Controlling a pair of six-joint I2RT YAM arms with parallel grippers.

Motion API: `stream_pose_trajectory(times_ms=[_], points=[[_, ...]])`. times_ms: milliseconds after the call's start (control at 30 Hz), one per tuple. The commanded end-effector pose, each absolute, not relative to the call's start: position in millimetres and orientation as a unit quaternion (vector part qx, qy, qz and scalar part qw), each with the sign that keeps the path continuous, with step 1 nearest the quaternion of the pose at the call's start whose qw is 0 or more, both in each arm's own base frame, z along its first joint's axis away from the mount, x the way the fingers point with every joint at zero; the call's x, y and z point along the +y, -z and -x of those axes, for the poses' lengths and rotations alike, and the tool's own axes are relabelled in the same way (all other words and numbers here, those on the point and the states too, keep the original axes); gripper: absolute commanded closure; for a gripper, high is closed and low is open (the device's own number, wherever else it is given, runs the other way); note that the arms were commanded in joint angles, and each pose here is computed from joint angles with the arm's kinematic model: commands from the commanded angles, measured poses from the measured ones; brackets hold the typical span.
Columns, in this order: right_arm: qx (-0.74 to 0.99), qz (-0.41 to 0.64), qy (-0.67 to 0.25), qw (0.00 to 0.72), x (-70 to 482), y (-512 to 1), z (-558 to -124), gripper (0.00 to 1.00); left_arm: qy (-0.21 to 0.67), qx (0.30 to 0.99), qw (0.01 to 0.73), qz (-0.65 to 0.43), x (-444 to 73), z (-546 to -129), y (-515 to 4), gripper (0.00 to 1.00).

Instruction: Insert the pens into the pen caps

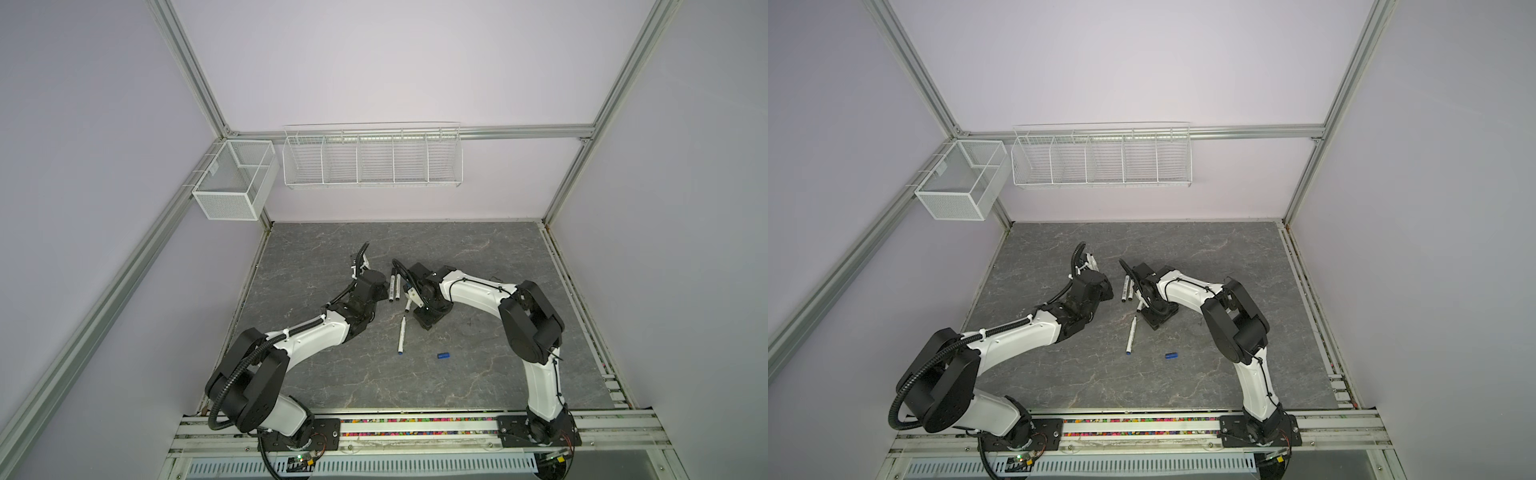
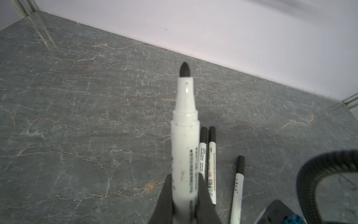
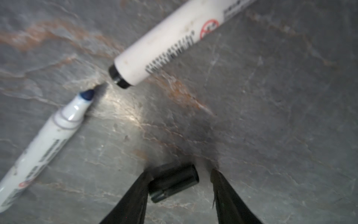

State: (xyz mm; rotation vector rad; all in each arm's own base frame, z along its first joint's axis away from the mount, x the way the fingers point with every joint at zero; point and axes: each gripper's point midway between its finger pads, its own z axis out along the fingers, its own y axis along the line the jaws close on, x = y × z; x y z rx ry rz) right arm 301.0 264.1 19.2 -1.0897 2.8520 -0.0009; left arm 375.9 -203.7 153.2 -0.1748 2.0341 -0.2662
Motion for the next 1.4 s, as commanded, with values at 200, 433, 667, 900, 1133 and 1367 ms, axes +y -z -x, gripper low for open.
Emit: stream_pose_trajectory(times_ms=[200, 433, 667, 900, 1133, 1367], points=[[0.91, 0.4, -0.071, 0.085, 239, -77, -247, 0.35, 0.119, 0.846, 0.515, 0.074, -207, -377, -150, 1.0], [0.903, 0.425, -0.044, -0.05, 211, -48, -181, 0.32, 0.113, 0.85, 0.511, 0.061, -208, -376, -147, 1.0], [0.878, 0.468, 0.025, -0.095, 210, -22, -175, 0.33, 0.094, 0.853, 0.511, 0.053, -197, -371, -149, 1.0], [0.879, 0.469, 0.048, -0.066, 219, -17, -197, 0.4, 0.085, 0.847, 0.521, 0.064, -184, -365, -155, 1.0], [0.878, 0.466, 0.085, -0.074, 210, -2, -201, 0.59, 0.086, 0.844, 0.525, 0.069, -184, -366, -157, 1.0], [0.887, 0.457, 0.061, -0.031, 229, -4, -216, 0.82, 0.088, 0.846, 0.521, 0.069, -186, -368, -157, 1.0]])
